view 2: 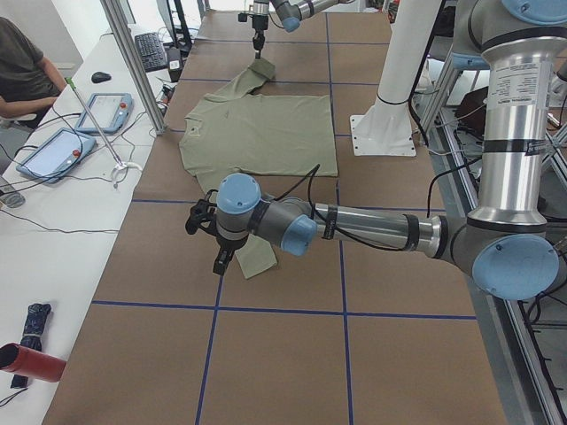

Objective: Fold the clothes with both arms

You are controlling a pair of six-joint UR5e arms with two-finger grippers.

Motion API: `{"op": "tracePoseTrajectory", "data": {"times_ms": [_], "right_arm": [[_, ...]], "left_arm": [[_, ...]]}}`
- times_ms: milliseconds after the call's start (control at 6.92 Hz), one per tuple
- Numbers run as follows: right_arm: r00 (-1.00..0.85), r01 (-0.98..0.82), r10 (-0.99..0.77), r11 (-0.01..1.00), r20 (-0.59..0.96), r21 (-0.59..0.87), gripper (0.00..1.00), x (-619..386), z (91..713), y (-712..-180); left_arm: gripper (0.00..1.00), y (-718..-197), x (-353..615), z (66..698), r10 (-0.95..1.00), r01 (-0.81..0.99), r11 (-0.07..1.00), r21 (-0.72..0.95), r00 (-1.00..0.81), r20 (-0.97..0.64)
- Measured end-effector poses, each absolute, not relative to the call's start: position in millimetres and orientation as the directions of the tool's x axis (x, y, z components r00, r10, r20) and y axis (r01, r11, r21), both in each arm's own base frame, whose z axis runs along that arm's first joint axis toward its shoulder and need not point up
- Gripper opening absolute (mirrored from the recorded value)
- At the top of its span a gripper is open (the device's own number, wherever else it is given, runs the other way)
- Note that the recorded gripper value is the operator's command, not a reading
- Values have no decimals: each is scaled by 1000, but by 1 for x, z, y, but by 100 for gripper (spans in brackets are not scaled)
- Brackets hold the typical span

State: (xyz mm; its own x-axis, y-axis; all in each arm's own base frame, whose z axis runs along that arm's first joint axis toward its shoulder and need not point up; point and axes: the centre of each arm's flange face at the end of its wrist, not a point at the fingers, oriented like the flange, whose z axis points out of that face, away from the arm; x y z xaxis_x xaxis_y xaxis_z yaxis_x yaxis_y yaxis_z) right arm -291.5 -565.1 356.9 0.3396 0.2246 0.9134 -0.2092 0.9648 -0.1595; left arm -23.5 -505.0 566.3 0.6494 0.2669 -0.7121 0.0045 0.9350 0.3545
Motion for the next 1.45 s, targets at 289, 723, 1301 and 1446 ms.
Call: {"op": "tracePoseTrajectory", "data": {"times_ms": [289, 723, 1301, 1446], "right_arm": [[316, -333, 344, 913, 884, -236, 0, -393, 198, -593], [337, -395, 354, 894, 872, -210, 0, -548, 58, -600], [338, -444, 306, 886, 890, -136, 0, -652, 40, -572], [332, -453, 298, 882, 895, -126, 0, -664, 37, -571]], "left_arm": [[100, -505, -23, 567, 268, 3, 936, 351, 641, -720], [100, -504, -22, 568, 269, 2, 937, 350, 635, -724], [100, -504, -22, 567, 270, 2, 937, 349, 629, -729], [100, -504, -22, 567, 270, 2, 938, 348, 627, -731]]}}
